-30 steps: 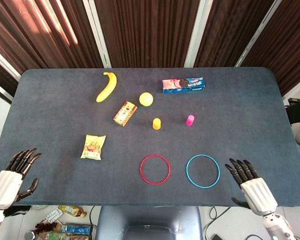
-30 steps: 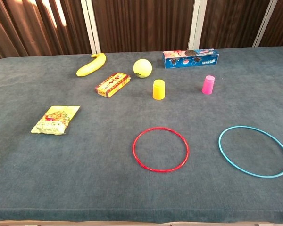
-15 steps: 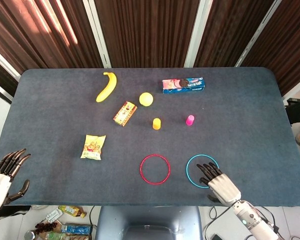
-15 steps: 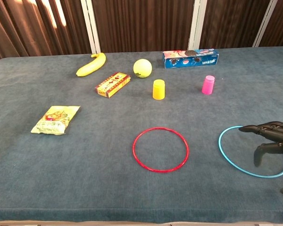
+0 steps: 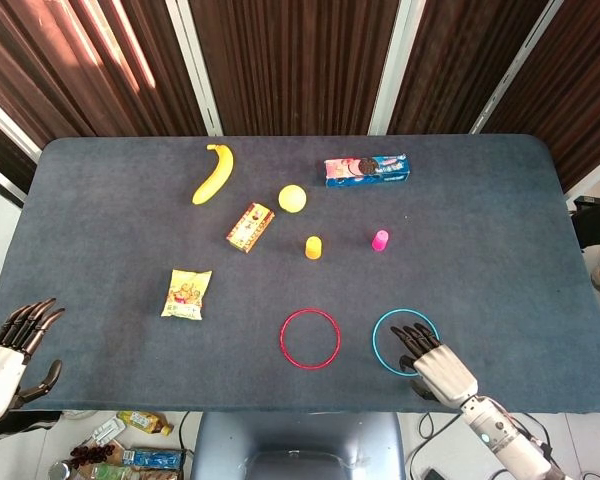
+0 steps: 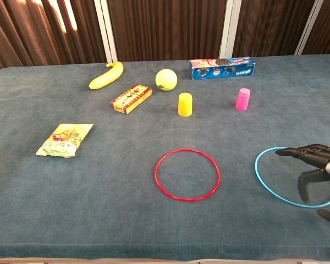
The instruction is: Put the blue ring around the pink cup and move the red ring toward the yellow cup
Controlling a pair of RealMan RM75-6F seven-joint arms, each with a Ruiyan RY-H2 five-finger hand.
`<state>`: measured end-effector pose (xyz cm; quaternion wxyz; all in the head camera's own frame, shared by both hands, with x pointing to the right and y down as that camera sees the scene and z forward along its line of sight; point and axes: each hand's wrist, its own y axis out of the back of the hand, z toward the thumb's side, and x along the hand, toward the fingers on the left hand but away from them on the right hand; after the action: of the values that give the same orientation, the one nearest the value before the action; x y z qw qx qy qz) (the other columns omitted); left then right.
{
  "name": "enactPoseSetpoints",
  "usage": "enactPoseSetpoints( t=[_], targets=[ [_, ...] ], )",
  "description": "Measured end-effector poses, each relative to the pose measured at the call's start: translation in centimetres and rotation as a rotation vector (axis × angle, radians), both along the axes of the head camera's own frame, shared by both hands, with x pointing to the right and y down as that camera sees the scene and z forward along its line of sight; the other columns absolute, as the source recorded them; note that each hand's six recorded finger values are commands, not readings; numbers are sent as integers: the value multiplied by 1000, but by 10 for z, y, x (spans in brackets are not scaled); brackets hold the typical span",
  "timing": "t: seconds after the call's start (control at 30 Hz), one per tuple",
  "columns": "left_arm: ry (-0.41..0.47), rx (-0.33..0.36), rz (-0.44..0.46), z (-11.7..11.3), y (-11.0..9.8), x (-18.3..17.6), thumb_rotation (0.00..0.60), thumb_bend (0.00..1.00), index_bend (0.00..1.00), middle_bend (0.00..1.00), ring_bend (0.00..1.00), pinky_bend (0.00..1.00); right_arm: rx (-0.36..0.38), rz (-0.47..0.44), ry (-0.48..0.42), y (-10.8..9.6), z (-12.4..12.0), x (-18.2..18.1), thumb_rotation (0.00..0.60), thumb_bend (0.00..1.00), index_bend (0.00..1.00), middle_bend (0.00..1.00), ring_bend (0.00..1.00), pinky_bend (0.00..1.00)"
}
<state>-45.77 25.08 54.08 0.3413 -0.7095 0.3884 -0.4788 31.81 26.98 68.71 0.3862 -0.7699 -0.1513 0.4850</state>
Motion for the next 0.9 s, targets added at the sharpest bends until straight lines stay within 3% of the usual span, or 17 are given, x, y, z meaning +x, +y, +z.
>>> enactPoseSetpoints(
  t=[0.9],
  targets=[
    [-11,-4,7,3,-1,2,600,471,94,0,0,88,-12,46,28,4,8,17,600,480,653,56,0,0]
  ],
)
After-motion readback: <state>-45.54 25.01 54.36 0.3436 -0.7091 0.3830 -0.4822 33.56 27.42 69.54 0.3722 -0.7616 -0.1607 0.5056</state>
